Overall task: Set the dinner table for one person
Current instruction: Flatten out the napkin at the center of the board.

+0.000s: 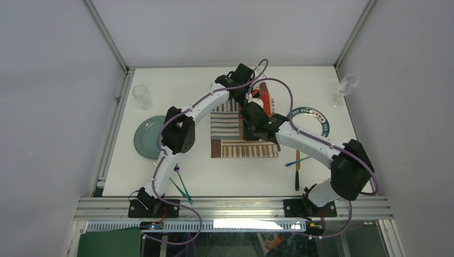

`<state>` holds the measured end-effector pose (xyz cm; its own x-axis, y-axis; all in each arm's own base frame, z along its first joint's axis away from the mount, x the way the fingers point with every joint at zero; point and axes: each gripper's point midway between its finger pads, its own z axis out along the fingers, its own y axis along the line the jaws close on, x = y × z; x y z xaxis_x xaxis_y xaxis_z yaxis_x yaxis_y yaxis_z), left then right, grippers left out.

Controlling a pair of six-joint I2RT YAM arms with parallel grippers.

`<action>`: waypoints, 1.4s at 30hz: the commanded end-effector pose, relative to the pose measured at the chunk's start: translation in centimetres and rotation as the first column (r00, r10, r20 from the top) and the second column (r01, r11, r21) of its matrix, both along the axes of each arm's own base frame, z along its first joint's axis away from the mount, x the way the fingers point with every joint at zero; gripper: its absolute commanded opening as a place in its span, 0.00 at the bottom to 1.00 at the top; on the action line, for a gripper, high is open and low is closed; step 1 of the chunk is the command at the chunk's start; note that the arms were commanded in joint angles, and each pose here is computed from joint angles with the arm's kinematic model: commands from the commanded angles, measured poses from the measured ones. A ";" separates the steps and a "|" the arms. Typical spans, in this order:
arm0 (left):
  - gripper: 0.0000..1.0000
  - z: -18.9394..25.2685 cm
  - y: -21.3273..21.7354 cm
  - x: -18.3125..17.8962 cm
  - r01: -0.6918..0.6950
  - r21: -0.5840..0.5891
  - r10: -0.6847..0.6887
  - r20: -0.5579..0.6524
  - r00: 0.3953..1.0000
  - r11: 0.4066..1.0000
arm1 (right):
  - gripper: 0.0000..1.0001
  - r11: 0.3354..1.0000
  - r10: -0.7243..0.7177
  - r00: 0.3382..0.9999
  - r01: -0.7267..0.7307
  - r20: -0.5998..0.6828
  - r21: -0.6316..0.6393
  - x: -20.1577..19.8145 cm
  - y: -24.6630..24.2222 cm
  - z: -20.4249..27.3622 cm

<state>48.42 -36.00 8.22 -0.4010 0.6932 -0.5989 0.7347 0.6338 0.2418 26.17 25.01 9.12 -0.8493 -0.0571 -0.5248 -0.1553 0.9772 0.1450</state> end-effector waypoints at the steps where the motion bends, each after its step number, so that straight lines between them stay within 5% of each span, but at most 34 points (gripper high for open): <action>1: 0.90 18.6 2.5 -1.0 -0.020 -0.146 0.062 0.291 0.955 0.989 | 0.12 0.995 -0.005 0.996 -0.004 0.087 0.099 -1.0 -0.7 4.6; 8: 0.99 27.5 9.7 -6.1 -0.100 -0.162 0.161 0.424 0.891 0.982 | 0.28 0.993 -0.087 0.995 0.090 -0.044 0.070 -7.0 -6.0 0.5; 12: 0.99 26.2 11.7 -8.8 -0.116 -0.169 0.174 0.388 0.905 0.979 | 0.35 0.978 -0.171 0.980 0.181 -0.098 0.104 -9.2 -7.5 -2.1; 20: 0.99 23.0 11.8 -9.5 -0.129 -0.151 0.173 0.332 0.927 0.980 | 0.40 0.833 -0.441 0.891 0.451 -0.110 0.319 -8.3 -7.3 -2.0; 30: 0.99 23.2 11.3 -9.6 -0.109 -0.167 0.159 0.325 0.932 0.980 | 0.42 0.750 -0.586 0.802 0.589 -0.110 0.300 -7.0 -7.3 -4.2; 35: 0.99 22.4 11.3 -9.9 -0.106 -0.159 0.152 0.311 0.938 0.982 | 0.43 0.646 -0.678 0.725 0.667 -0.124 0.372 -7.1 -8.0 -4.7; 42: 0.99 22.1 11.0 -10.0 -0.092 -0.165 0.139 0.298 0.944 0.982 | 0.43 0.397 -0.807 0.565 0.732 -0.169 0.554 -6.0 -8.6 -4.3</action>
<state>38.86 -24.73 27.72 -0.2985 0.6012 -0.7413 0.5666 0.7366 0.3693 17.62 16.59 2.81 -0.5659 0.7441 -0.3551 0.5322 0.6586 0.5320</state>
